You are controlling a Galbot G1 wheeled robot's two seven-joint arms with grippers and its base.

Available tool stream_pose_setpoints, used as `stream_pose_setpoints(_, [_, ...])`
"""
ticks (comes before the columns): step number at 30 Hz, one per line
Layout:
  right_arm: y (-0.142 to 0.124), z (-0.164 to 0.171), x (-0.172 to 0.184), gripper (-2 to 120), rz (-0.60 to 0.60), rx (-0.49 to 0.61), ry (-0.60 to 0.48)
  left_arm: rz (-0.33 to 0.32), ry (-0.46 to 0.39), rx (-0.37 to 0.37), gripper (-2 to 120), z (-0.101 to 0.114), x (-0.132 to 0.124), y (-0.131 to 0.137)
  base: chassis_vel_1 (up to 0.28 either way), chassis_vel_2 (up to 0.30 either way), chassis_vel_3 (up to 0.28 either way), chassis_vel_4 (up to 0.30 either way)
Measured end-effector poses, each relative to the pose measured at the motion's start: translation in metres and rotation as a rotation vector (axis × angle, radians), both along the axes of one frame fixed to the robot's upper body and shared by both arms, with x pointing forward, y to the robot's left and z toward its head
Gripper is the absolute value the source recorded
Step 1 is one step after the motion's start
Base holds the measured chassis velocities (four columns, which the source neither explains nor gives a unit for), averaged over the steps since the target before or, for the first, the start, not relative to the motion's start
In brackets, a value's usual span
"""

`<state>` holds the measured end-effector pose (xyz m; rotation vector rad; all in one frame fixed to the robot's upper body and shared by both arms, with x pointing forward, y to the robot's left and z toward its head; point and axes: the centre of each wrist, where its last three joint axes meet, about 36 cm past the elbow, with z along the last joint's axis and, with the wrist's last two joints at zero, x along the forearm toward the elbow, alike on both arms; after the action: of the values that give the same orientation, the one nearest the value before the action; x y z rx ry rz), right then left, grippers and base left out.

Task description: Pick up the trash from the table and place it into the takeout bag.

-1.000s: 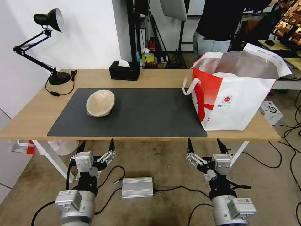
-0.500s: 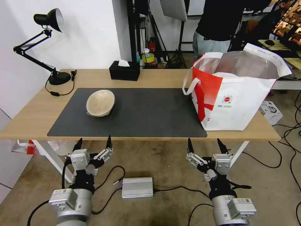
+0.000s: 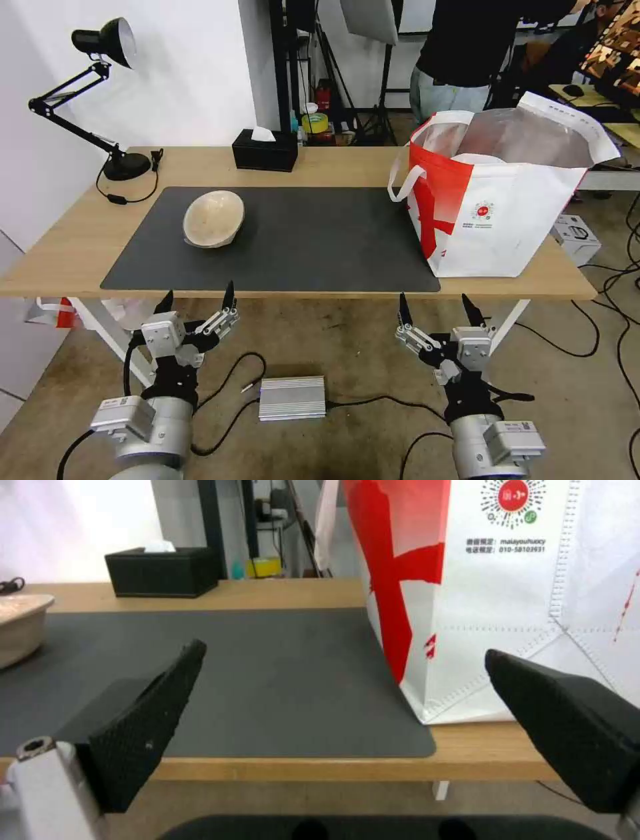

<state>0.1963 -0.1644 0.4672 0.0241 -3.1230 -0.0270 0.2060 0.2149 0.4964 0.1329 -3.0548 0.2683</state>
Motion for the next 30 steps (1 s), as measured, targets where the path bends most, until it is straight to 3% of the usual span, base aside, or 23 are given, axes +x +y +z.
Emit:
stream_pose_setpoints(7, [0.0, 0.0, 0.0, 100, 0.0, 0.0, 0.0, -0.007, 0.031, -0.082, 99, 0.0007, 0.0011, 0.0008, 0.0, 0.0, 0.0, 0.0])
stream_pose_setpoints(13, [0.0, 0.0, 0.0, 100, 0.0, 0.0, 0.0, -0.008, 0.091, -0.259, 99, 0.0029, 0.0039, 0.0025, 0.0, 0.0, 0.0, 0.0])
stream_pose_setpoints(22, [0.0, 0.0, 0.0, 100, 0.0, 0.0, 0.0, 0.001, 0.126, -0.354, 99, 0.0035, 0.0049, 0.0039, 0.0, 0.0, 0.0, 0.0])
stream_pose_setpoints(30, [0.0, 0.0, 0.0, 100, 0.0, 0.0, 0.0, 0.006, 0.134, -0.386, 99, 0.004, 0.0057, 0.0049, 0.0, 0.0, 0.0, 0.0])
